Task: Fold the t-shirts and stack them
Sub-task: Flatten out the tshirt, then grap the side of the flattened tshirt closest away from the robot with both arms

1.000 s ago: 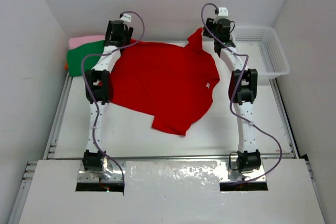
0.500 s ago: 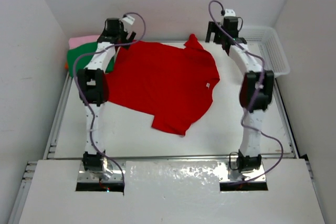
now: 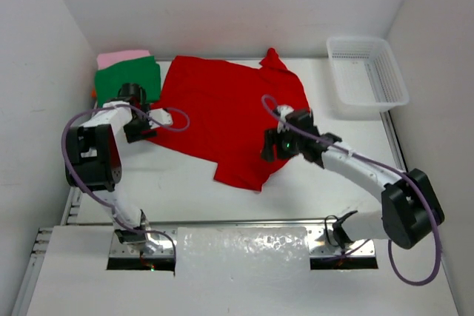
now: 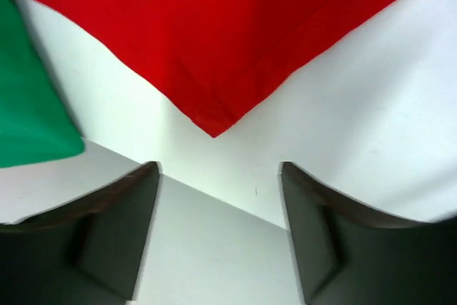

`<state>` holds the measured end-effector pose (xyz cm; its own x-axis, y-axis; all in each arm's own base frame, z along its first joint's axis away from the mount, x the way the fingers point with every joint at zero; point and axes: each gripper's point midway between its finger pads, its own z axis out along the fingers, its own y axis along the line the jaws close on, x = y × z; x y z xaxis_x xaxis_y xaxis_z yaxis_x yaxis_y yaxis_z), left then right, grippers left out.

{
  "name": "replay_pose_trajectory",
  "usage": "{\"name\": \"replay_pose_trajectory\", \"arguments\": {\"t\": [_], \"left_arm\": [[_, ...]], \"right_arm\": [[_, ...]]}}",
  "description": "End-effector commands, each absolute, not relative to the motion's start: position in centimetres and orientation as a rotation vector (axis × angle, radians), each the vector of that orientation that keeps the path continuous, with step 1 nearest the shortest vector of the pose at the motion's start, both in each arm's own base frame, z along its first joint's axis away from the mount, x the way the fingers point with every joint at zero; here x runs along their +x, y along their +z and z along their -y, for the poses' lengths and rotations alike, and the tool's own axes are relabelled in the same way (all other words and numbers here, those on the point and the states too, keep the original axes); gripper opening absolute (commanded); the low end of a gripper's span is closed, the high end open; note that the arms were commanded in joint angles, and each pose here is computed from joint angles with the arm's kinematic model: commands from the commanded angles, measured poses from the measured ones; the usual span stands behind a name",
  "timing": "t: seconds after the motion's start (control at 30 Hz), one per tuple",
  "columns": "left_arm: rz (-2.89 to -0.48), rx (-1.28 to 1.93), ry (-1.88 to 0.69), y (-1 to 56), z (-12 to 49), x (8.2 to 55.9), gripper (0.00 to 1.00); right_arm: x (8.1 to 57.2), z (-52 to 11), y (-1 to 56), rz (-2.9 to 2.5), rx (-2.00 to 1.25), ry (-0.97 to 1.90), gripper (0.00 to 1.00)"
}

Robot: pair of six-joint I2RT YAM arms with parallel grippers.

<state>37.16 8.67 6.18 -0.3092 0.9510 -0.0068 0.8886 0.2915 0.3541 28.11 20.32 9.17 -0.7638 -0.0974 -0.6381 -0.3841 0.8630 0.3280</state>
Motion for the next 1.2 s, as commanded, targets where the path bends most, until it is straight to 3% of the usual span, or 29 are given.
{"name": "replay_pose_trajectory", "arguments": {"t": [0.0,0.27,0.3,0.53,0.63,0.67,0.7,0.73,0.77,0.8,0.83,1.03,1.17], "left_arm": [[-2.142,1.652,0.581,8.3,-9.7,41.8,0.69],[-2.131,1.780,0.590,3.0,-10.3,42.1,0.73],[-2.131,1.778,0.580,2.6,-10.2,42.3,0.86],[-2.139,1.714,0.515,0.0,-9.3,42.9,0.88],[-2.129,1.672,0.482,-0.4,-8.6,43.0,0.78],[-2.131,1.666,0.461,-0.4,-8.4,42.9,0.65],[-2.141,1.660,0.429,-0.4,-8.0,42.7,0.56],[-2.151,1.624,0.390,-0.5,-7.5,42.7,0.33],[-2.164,1.606,0.369,-0.4,-7.3,42.6,0.21],[-2.178,1.591,0.342,-0.5,-7.1,42.3,0.09],[-2.206,1.551,0.328,-0.5,-7.0,42.0,0.00],[-2.357,1.475,0.241,0.1,-6.7,36.9,0.00],[-2.409,1.535,0.184,0.9,-5.4,29.7,0.00]], "right_arm": [[25.4,-23.3,9.3,-2.378,-0.350,0.745,0.63],[20.0,-27.0,4.4,-2.504,-0.463,0.884,0.70],[19.7,-27.2,3.8,-2.528,-0.471,0.878,0.70],[19.7,-27.0,2.1,-2.608,-0.468,0.800,0.70],[19.7,-26.6,1.1,-2.635,-0.460,0.754,0.67],[19.9,-26.7,1.0,-2.637,-0.463,0.750,0.61],[20.0,-26.6,0.8,-2.643,-0.464,0.730,0.42],[20.1,-26.5,0.5,-2.654,-0.461,0.709,0.32],[20.2,-26.3,0.4,-2.658,-0.454,0.691,0.21],[20.7,-25.2,0.2,-2.666,-0.425,0.603,0.00],[21.1,-24.6,0.3,-2.657,-0.414,0.554,0.00],[20.7,-19.3,2.2,-2.614,-0.304,0.425,0.00],[18.6,-17.2,3.5,-2.585,-0.301,0.443,0.00]]}}
